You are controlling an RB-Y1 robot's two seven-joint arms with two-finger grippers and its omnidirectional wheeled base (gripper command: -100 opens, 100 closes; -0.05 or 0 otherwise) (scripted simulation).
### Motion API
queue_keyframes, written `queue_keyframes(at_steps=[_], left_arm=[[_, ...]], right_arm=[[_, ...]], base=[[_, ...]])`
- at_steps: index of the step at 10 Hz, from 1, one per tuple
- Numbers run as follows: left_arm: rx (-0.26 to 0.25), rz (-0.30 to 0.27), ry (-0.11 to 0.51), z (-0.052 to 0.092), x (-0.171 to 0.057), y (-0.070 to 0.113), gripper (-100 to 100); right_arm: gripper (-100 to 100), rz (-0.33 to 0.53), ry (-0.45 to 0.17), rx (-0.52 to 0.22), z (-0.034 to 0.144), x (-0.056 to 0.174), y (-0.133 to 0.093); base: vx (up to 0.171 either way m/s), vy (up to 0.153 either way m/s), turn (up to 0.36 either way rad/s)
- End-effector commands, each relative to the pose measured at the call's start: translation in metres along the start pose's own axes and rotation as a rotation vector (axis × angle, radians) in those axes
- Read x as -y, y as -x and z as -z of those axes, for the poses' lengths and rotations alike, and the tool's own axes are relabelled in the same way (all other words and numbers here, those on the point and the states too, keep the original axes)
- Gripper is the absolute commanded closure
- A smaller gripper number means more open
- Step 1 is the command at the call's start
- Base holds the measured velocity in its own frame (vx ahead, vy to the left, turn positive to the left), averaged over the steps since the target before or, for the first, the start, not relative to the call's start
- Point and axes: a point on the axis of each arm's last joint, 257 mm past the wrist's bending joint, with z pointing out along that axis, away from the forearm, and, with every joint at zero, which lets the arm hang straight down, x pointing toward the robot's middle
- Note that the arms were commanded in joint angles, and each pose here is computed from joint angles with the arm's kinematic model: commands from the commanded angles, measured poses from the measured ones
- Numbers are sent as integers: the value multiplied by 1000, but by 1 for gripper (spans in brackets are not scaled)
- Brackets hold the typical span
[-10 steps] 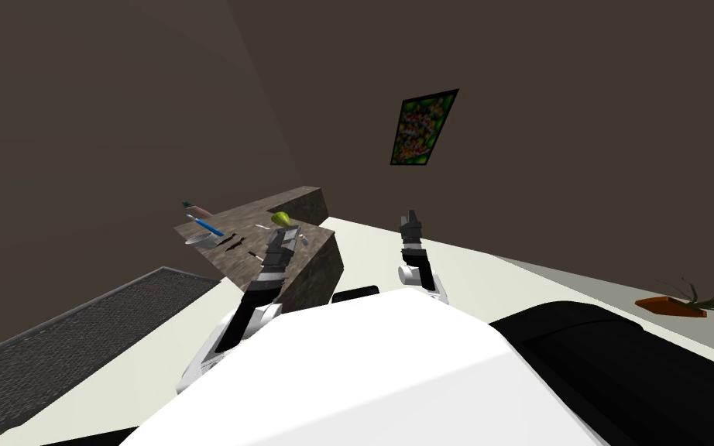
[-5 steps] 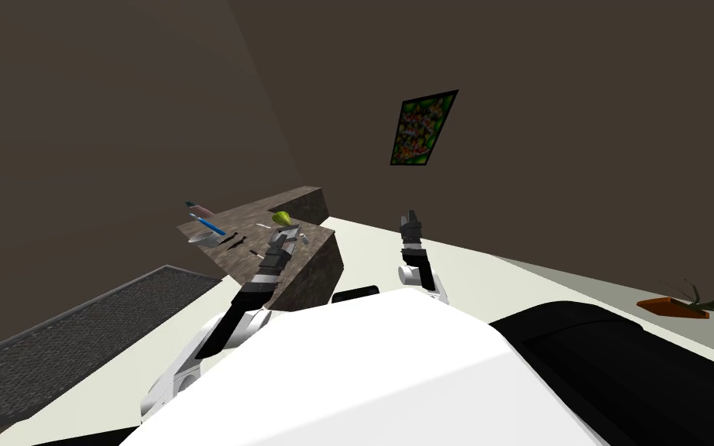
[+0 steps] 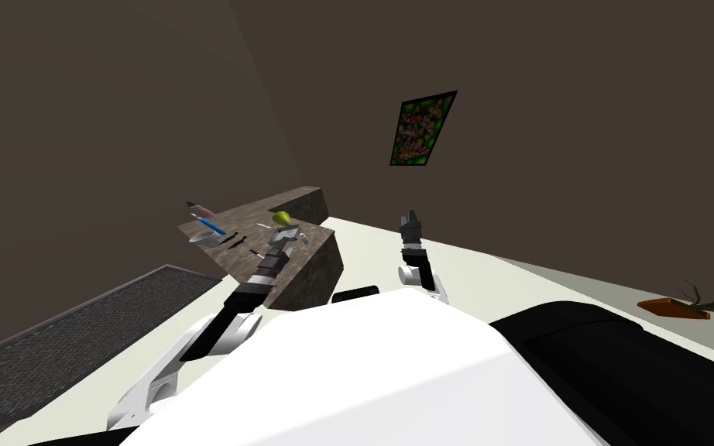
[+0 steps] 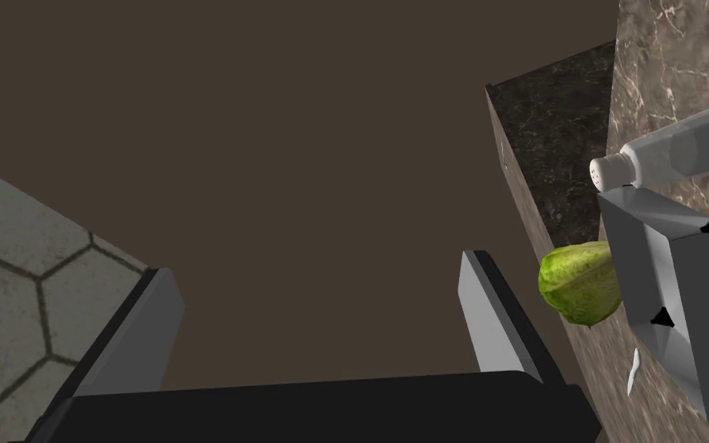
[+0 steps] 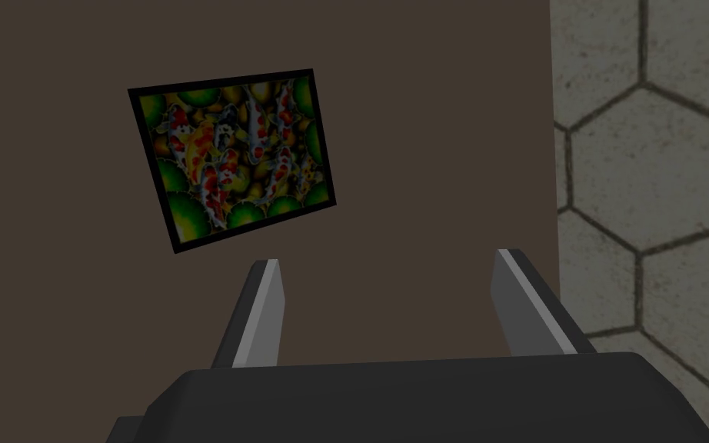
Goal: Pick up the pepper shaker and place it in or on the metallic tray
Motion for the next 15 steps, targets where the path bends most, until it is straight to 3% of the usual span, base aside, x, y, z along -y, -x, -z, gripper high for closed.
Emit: queue_keyframes(at_steps=[1,2,5,6,7,8,11,12,13,14,15], left_arm=[[-24,-18,51,3,-11,1,-100],[-31,-25,52,3,-11,1,-100],[-74,-58,146,10,-32,3,-100],[-83,-67,148,9,-32,3,-100],[-101,-81,197,14,-44,4,-100],[-109,-89,198,14,-43,4,-100],[-152,-127,302,24,-68,7,-100],[-162,-137,304,23,-68,6,-100],[-180,-154,358,30,-82,8,-100],[-188,-163,359,29,-81,8,-100],[-204,-179,414,37,-95,11,-100]], right_arm=[[0,0,0,0,0,0,0],[0,0,0,0,0,0,0],[0,0,0,0,0,0,0],[0,0,0,0,0,0,0],[0,0,0,0,0,0,0],[0,0,0,0,0,0,0],[0,0,0,0,0,0,0],[0,0,0,0,0,0,0],[0,0,0,0,0,0,0],[0,0,0,0,0,0,0],[0,0,0,0,0,0,0]], base=[[4,-14,-3],[5,-13,0],[11,-19,-7],[14,-18,-3],[21,-21,-18],[20,-19,-6],[32,-25,-20],[35,-22,-14],[39,-32,-34],[34,-26,-16],[49,-42,-44]])
